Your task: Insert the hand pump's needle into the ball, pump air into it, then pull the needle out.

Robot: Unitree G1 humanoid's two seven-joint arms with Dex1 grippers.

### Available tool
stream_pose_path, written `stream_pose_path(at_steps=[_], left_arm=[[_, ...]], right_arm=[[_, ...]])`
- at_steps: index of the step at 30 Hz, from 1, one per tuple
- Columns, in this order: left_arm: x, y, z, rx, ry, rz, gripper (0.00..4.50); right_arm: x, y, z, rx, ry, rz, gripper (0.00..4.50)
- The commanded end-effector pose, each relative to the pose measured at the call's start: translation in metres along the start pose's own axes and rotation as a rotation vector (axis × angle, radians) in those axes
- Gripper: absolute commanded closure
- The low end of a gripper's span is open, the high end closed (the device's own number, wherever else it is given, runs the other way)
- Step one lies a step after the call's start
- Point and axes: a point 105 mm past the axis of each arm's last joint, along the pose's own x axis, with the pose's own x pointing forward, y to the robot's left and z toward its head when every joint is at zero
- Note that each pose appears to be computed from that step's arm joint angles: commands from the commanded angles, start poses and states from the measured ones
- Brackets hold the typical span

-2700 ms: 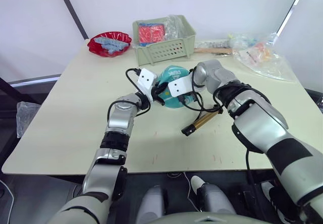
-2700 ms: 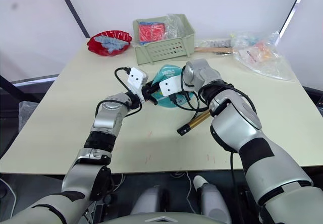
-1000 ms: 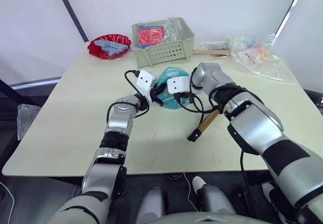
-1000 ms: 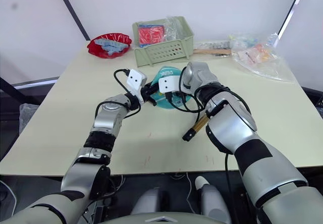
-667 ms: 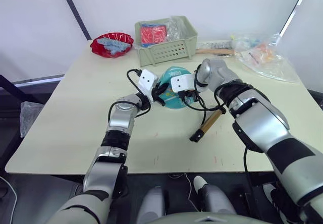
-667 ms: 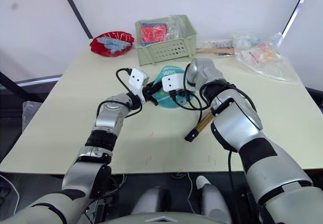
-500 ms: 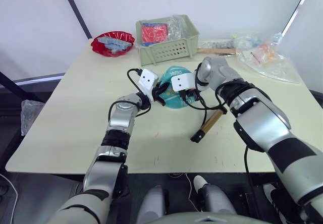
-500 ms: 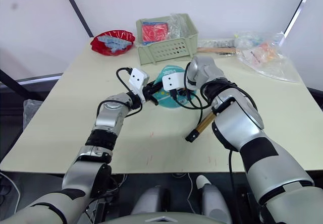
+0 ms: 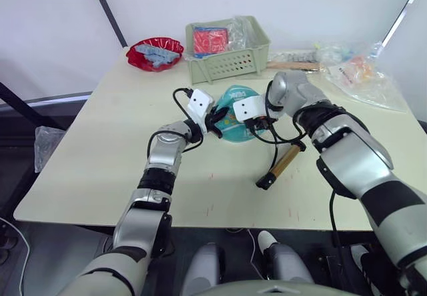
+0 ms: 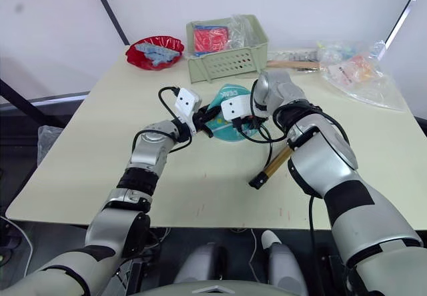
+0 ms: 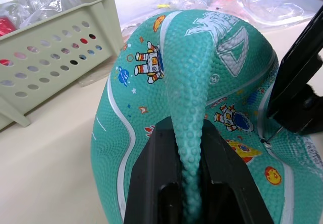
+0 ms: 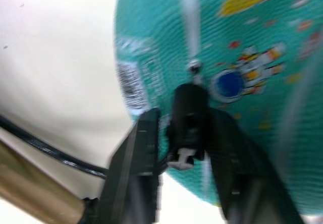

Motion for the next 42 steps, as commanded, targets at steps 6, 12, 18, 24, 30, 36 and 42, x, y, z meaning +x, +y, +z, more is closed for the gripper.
stream_pose_path(at_steps=[6, 12, 18, 24, 30, 36, 42], left_arm=[[-0.003, -0.021, -0.054, -0.051, 0.179, -0.059, 4.50], [-0.002, -0.020, -0.052, -0.046, 0.178, -0.059, 4.50], [-0.003, -0.019, -0.052, -0.045, 0.179, -0.055, 4.50], [-0.003, -0.017, -0.051, -0.044, 0.179, -0.052, 4.50], [-0.004, -0.015, -0.050, -0.042, 0.179, -0.046, 4.50], [-0.005, -0.014, -0.051, -0.039, 0.184, -0.045, 4.50], [-0.005, -0.013, -0.051, -0.038, 0.184, -0.042, 4.50]], right_arm=[[-0.030, -0.006, -0.013, 0.055, -0.063, -0.014, 1.45], [-0.054, -0.009, -0.018, 0.155, -0.175, -0.051, 1.45], [-0.071, -0.010, -0.021, 0.348, -0.385, -0.111, 1.45], [-0.072, -0.009, -0.014, 0.438, -0.564, -0.187, 1.45], [-0.063, -0.003, -0.013, 0.454, -0.612, -0.218, 3.28], [-0.049, 0.000, -0.014, 0.440, -0.591, -0.239, 4.46], [-0.047, -0.005, -0.016, 0.462, -0.595, -0.254, 4.23]])
